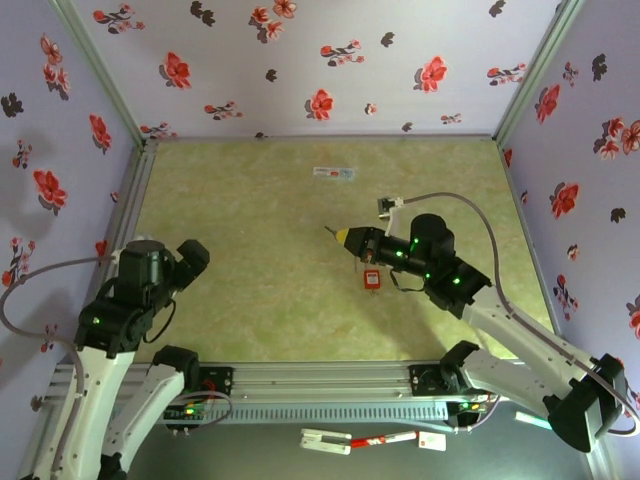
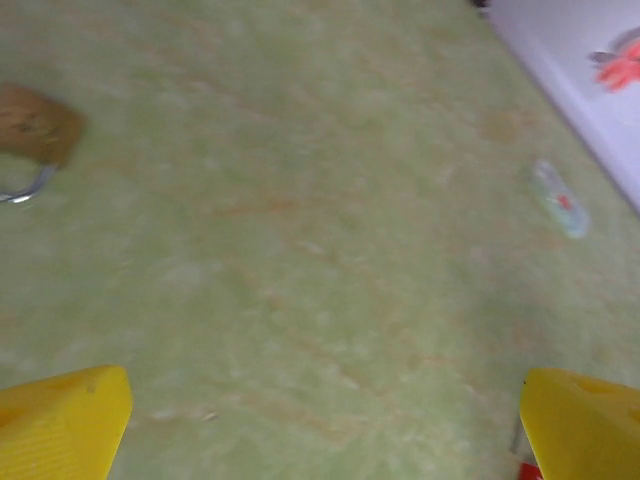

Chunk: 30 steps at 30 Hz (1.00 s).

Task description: Unlock with the key

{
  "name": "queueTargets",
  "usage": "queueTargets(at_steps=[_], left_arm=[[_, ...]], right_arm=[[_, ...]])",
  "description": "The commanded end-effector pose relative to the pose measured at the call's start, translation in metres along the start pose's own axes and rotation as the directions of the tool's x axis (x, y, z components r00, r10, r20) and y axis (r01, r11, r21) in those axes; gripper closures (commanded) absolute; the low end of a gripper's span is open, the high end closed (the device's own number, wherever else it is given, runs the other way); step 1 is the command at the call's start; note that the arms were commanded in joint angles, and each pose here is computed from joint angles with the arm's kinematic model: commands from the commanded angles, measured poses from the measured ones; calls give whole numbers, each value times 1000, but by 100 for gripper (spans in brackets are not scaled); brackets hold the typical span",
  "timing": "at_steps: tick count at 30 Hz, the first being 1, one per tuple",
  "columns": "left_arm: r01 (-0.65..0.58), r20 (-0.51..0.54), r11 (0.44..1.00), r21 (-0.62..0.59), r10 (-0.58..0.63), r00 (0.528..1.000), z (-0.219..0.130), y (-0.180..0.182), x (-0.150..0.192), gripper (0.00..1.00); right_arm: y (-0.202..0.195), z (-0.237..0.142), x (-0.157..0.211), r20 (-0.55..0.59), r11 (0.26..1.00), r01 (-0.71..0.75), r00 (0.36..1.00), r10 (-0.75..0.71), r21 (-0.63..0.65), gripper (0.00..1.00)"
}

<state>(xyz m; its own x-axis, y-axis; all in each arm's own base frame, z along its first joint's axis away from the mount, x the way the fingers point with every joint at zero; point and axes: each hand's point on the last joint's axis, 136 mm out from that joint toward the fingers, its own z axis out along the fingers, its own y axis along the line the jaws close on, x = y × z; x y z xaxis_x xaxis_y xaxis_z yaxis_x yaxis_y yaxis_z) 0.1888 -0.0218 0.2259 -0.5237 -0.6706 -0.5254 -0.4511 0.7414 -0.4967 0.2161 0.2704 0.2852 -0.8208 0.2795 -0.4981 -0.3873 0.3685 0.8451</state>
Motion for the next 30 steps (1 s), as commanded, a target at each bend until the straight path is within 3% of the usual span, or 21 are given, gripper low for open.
queueTargets(at_steps=[1, 6, 10, 16, 18, 22, 25, 30], left_arm=[[50, -36, 967, -249, -61, 997, 7, 49, 10, 0], [124, -24, 928, -352, -141, 990, 31, 70, 2, 0], [86, -7, 905, -416, -98, 995, 48, 85, -24, 0], [-12, -98, 886, -463, -38, 994, 90, 108, -49, 0], [-86, -166, 901, -425, 16, 986, 108, 107, -48, 0], [-218, -318, 877, -428, 80, 945, 129, 118, -39, 0], [-246, -383, 863, -441, 66, 921, 139, 131, -32, 0], [-246, -408, 861, -445, 50, 912, 150, 146, -36, 0]], right_arm=[[6, -5, -1, -6, 999, 39, 999, -39, 16, 100], [-3, -6, 6, -23, 999, 21, 1000, -20, 40, 100], [-9, -9, 10, -25, 998, 8, 1000, -7, 60, 100], [-19, -11, 12, -31, 995, 11, 999, -8, 101, 100], [-20, -12, 12, -31, 995, 9, 1000, -6, 104, 100], [-21, -10, 10, -34, 995, 0, 999, 3, 104, 100], [-21, -9, 9, -39, 994, -9, 999, 13, 106, 100], [-22, -9, 8, -45, 994, -22, 999, 27, 111, 100]])
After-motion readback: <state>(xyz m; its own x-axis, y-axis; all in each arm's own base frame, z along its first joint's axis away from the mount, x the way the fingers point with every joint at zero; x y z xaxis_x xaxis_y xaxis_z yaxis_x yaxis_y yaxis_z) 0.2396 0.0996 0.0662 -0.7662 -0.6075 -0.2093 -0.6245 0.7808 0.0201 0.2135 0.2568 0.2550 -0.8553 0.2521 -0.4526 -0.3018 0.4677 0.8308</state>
